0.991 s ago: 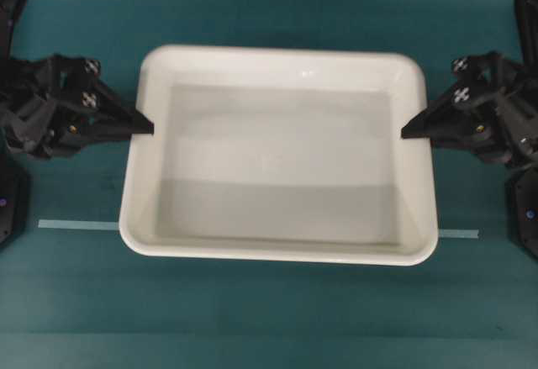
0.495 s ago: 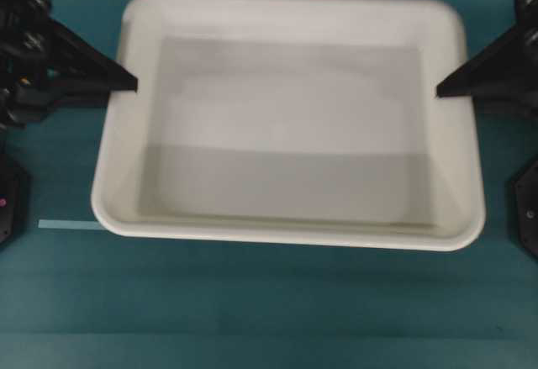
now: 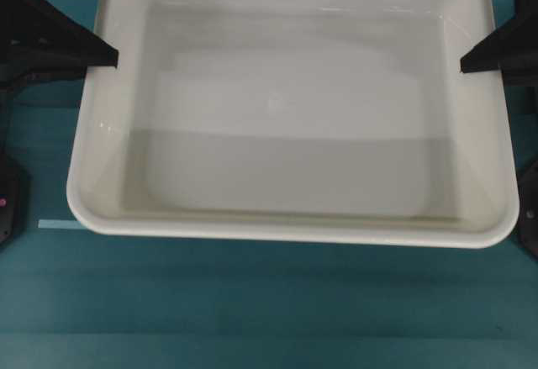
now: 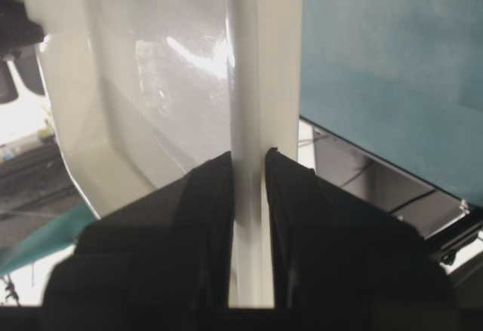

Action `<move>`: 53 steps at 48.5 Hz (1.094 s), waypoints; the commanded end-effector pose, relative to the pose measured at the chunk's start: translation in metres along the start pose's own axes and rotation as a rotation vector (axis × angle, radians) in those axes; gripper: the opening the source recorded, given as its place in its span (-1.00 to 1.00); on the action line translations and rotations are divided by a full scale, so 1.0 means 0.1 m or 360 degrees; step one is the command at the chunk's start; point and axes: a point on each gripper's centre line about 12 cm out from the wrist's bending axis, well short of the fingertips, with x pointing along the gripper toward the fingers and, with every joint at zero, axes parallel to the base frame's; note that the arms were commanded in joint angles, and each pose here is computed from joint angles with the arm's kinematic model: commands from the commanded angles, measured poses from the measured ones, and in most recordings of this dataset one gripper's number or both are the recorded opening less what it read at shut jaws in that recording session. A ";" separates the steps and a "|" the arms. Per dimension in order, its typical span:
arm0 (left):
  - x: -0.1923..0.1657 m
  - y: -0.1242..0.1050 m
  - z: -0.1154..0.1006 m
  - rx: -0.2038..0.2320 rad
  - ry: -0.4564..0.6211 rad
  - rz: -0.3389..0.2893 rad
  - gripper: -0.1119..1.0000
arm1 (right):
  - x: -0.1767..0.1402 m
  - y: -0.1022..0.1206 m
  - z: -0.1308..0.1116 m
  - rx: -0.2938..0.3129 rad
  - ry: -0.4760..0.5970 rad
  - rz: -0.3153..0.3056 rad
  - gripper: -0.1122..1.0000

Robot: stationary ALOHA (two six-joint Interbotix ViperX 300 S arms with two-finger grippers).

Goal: Lift the white case with both hands.
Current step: 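Lift the white tray upward with both grippers, then lower the held tray back onto the table with both grippers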

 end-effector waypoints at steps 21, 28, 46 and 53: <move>0.24 -0.03 -0.04 0.0018 0.0022 0.0036 -0.67 | 0.16 0.01 0.00 -0.0010 0.0009 -0.0002 -0.59; 0.26 -0.02 -0.04 0.0018 0.0022 0.0043 -0.67 | 0.17 0.01 0.01 -0.0020 0.0006 0.0000 -0.59; 0.36 0.28 -0.01 0.0013 0.0004 0.0144 -0.67 | 0.31 -0.19 0.03 -0.0048 0.0002 -0.0053 -0.59; 0.40 0.53 0.01 -0.0003 -0.0012 0.0203 -0.67 | 0.47 -0.53 0.07 -0.0024 -0.0002 -0.0098 -0.59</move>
